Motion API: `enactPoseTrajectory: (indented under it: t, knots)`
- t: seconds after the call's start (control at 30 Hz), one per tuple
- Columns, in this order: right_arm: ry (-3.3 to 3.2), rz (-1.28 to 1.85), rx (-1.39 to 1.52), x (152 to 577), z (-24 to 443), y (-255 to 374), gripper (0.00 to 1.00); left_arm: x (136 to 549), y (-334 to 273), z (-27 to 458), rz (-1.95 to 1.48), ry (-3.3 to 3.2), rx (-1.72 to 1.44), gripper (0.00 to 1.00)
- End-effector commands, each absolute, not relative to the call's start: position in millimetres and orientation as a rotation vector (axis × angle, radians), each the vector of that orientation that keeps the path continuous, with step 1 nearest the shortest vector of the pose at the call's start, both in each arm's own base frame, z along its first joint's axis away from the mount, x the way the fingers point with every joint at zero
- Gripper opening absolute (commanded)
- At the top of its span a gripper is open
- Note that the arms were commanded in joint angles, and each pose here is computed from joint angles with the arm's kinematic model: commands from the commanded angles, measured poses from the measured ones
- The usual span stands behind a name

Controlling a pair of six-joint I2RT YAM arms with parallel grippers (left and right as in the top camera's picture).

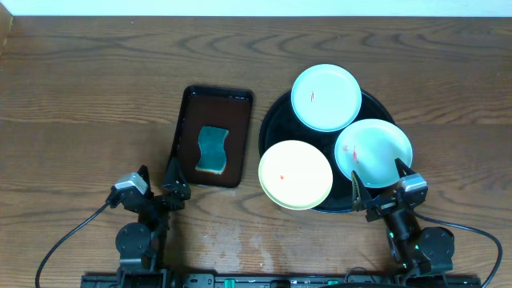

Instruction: Clean dirty plates on tray and stack at the side

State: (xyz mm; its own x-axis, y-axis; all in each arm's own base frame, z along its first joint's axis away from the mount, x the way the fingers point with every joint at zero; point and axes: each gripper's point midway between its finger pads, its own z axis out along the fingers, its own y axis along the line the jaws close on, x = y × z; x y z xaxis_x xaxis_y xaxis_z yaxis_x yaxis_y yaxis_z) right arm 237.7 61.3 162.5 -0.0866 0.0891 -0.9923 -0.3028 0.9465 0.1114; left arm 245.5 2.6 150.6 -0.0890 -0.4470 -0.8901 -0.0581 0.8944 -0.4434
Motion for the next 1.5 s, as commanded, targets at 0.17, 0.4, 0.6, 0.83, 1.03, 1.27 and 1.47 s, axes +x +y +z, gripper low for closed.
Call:
enactPoseTrajectory:
  t: [0.17,0.4,0.6,0.83,1.03,1.27,1.47]
  knots:
    - [1.626,0.322,-0.179,237,161,62,0.99,244,6,137,-0.323,1.681,-0.424,0.83]
    - [1.626,0.322,-0.179,237,161,62,0.99,244,7,137,-0.319,1.68,-0.427,0.83]
    - [1.627,0.31,-0.168,238,161,60,0.99,244,4,138,-0.333,1.683,-0.417,0.83]
    - [1.568,0.506,-0.17,231,179,80,0.99,244,-23,159,-0.475,1.638,-0.282,0.83]
    - [1.433,0.465,-0.22,219,251,79,0.99,233,-23,245,-0.427,1.531,-0.198,0.83]
    - [1.656,0.47,-0.273,236,307,88,0.99,253,-26,274,-0.402,1.857,-0.229,0.83]
    - [2.094,0.589,-0.258,278,302,104,0.99,282,-38,257,-0.459,2.293,-0.296,0.83]
